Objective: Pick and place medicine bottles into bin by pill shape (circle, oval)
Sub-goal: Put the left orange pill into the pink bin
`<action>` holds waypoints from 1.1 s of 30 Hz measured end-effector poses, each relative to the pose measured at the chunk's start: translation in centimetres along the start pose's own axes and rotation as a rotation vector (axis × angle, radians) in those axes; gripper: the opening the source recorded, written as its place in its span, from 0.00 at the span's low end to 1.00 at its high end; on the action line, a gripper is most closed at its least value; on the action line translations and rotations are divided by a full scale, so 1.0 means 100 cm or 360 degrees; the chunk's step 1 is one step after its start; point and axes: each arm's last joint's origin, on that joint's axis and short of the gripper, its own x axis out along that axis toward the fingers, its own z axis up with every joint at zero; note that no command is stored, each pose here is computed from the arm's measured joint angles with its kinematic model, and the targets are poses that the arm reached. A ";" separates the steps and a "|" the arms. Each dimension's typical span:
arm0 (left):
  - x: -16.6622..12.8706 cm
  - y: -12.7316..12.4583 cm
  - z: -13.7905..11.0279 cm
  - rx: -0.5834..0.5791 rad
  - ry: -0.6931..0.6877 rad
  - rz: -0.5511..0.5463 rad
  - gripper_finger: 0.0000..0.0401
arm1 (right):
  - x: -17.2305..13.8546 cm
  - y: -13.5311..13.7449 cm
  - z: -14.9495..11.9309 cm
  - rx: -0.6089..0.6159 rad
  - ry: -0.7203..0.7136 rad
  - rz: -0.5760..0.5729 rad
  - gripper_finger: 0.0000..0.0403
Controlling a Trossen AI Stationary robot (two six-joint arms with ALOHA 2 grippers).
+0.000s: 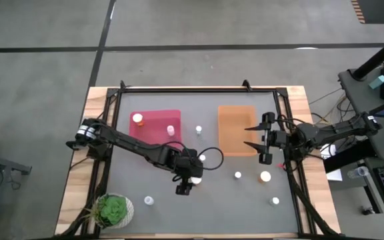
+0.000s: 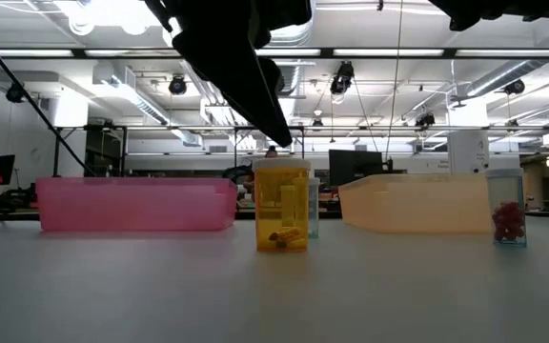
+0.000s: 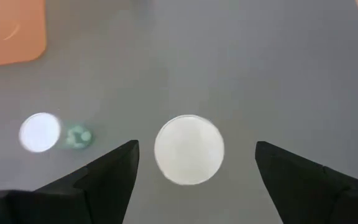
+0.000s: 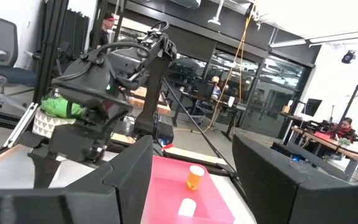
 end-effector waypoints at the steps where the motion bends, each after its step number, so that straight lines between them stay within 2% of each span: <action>1: 0.001 0.000 0.000 0.0001 -0.0003 -0.0002 0.76 | 0.000 0.000 0.000 -0.0001 -0.0001 0.0000 0.53; 16: 0.012 0.000 0.001 0.0024 -0.0025 0.0044 0.76 | 0.000 0.000 0.001 -0.0010 -0.0004 -0.0002 0.53; 33: 0.016 -0.002 0.001 -0.0073 -0.0047 0.0087 0.76 | 0.001 0.001 -0.003 -0.0034 0.0047 0.0018 0.53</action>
